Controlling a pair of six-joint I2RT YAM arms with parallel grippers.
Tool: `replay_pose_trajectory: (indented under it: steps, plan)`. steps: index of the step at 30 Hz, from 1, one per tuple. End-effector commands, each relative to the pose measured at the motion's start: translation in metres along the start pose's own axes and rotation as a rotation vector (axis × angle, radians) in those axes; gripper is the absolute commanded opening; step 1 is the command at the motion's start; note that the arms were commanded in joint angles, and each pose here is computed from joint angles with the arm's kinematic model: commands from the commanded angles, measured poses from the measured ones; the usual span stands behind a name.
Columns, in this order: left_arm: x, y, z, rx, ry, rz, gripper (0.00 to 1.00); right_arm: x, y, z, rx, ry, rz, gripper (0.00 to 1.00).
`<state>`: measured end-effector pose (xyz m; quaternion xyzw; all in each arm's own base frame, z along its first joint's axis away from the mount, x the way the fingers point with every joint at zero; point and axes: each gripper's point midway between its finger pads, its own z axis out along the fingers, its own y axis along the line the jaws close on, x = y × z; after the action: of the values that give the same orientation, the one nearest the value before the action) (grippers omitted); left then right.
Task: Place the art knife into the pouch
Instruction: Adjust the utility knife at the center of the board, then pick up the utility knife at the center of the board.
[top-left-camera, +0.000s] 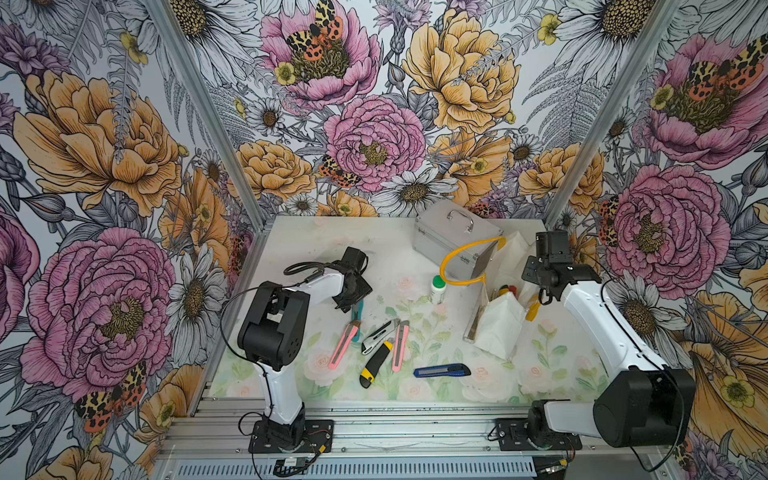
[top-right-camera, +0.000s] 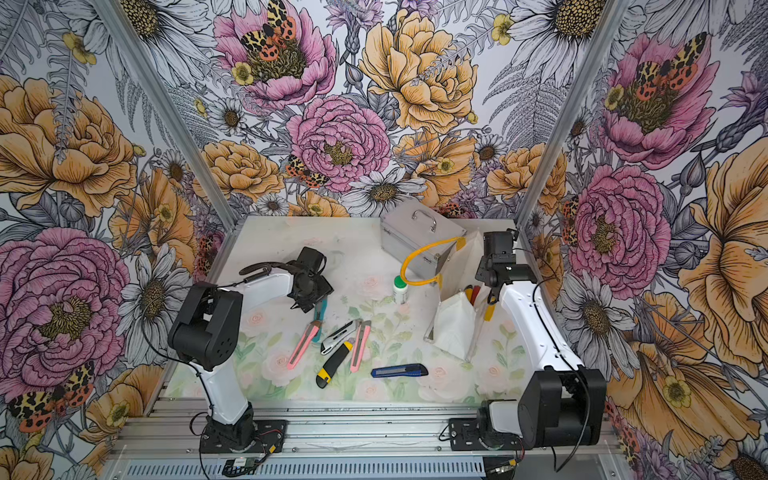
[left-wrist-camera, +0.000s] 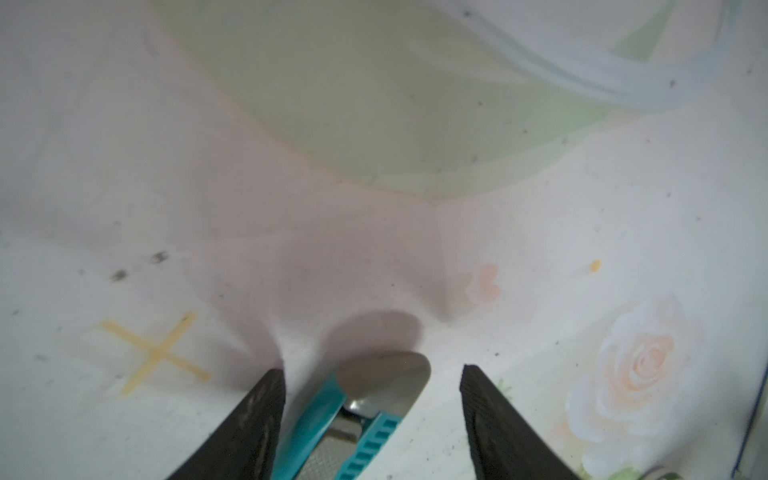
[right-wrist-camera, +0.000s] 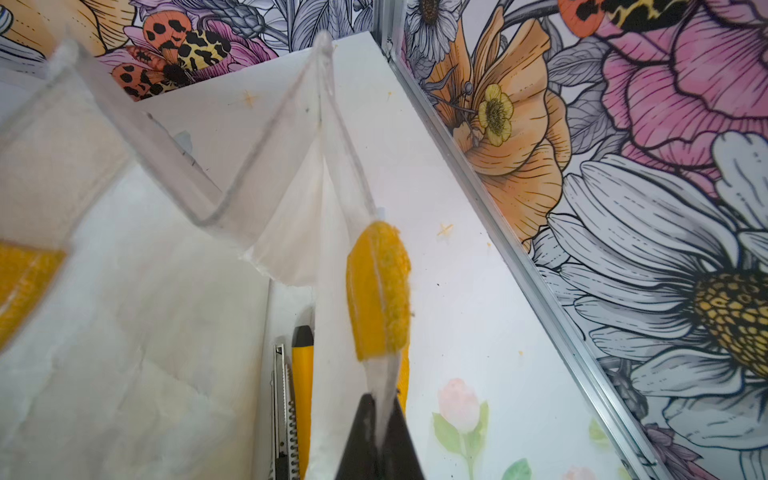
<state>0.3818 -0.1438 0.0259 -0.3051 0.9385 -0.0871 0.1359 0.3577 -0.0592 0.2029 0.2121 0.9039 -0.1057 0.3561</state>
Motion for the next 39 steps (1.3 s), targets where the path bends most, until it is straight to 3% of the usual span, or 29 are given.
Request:
replay_pose_trajectory:
  steps: [1, 15, 21, 34, 39]
  plan:
    - [0.015, 0.007, 0.012, -0.066, 0.034, 0.138, 0.67, -0.011, -0.011, -0.008, 0.032, -0.053, 0.023, 0.0]
    - [0.01, 0.006, -0.031, -0.081, -0.074, 0.456, 0.66, -0.01, -0.009, -0.008, 0.014, -0.049, 0.045, 0.0]
    - [0.022, 0.014, -0.024, -0.081, -0.022, 0.529, 0.56, -0.01, -0.009, -0.01, 0.011, -0.052, 0.052, 0.0]
    - [0.045, 0.017, 0.003, -0.097, 0.079, 0.611, 0.56, -0.007, -0.011, -0.013, 0.01, -0.055, 0.066, 0.0]
    - [0.05, 0.015, 0.008, -0.101, 0.089, 0.62, 0.4, -0.007, -0.009, -0.012, 0.005, -0.052, 0.066, 0.0]
